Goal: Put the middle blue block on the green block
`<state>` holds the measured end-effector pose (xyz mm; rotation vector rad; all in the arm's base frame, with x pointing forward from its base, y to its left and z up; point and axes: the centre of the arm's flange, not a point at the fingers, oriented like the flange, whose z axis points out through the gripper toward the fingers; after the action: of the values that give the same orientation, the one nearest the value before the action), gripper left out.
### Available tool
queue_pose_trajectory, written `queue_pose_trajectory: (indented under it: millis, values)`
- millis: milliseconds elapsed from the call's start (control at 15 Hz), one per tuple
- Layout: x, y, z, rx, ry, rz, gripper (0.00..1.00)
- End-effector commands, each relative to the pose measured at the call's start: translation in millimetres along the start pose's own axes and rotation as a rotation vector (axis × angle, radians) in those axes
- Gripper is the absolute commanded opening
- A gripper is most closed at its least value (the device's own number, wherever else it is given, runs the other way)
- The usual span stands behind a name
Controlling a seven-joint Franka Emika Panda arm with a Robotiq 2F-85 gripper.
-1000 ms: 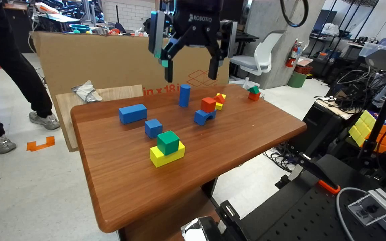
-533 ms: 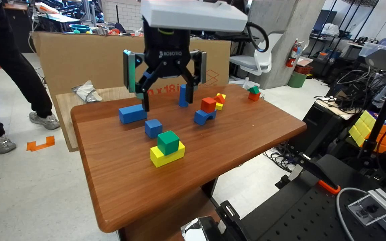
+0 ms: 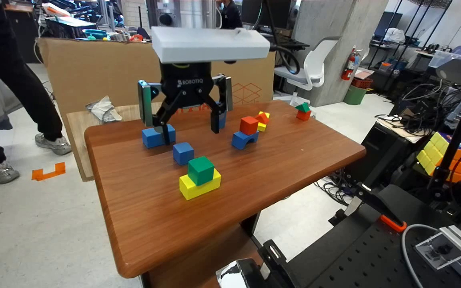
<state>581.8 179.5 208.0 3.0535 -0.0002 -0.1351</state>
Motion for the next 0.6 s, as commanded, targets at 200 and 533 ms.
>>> queue_pose_trajectory:
  millis: [200,533]
  values:
    - [16.7,-15.1,26.5,-0.062,0.001,-0.002,1.00]
    - [20.2,-21.1,35.3,-0.071,-0.001,0.000,0.50]
